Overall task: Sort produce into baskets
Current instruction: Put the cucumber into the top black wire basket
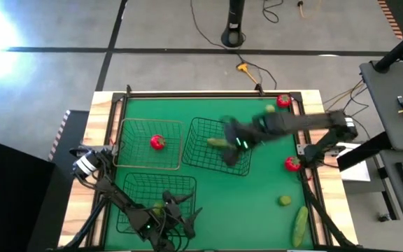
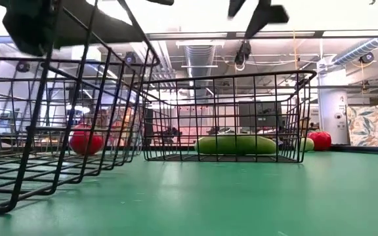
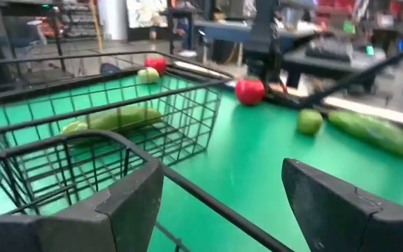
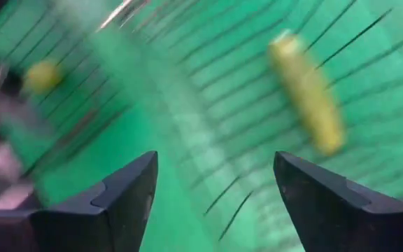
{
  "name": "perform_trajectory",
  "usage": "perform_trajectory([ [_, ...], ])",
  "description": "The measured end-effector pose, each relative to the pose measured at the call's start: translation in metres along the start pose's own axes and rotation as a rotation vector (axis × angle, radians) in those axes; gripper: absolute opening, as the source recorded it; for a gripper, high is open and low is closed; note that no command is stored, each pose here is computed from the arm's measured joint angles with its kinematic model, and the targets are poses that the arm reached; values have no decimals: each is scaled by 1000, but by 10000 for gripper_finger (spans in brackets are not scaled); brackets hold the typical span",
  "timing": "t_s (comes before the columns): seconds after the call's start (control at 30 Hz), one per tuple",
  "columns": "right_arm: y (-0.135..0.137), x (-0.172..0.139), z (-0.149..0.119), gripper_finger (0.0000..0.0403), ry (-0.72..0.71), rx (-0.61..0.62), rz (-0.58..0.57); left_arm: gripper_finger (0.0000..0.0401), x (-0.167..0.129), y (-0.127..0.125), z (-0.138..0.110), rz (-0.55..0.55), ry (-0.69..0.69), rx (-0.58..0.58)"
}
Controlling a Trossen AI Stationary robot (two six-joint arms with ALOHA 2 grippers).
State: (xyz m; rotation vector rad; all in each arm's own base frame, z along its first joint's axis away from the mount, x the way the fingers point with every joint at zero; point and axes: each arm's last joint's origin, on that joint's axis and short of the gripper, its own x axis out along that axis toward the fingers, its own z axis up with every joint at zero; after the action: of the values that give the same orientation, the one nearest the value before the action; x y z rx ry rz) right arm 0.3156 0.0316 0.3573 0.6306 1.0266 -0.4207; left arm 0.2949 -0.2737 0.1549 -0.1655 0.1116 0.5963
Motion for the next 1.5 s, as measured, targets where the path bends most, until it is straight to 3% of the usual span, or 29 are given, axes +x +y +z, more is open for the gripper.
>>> perform_trajectory([
  [0.17,41,-25,-77,256,56,-16,16,275,-6,-15,40,-34,11,94],
  [0.3,61,-36,-135,247,120,47,-3,275,-10,-25,69,-50,12,144],
  [0.6,73,-15,-238,275,407,209,-254,275,-14,-35,98,-52,17,150],
  [0.83,73,21,-266,312,537,341,-472,275,-13,-35,96,-68,35,122],
  [1.17,74,71,-297,342,672,474,-727,275,-11,-42,71,-77,59,128],
  [1.33,60,86,-308,337,732,496,-756,275,-11,-45,76,-90,58,176],
  [1.5,47,91,-321,326,757,564,-673,275,-13,-46,76,-104,67,184],
])
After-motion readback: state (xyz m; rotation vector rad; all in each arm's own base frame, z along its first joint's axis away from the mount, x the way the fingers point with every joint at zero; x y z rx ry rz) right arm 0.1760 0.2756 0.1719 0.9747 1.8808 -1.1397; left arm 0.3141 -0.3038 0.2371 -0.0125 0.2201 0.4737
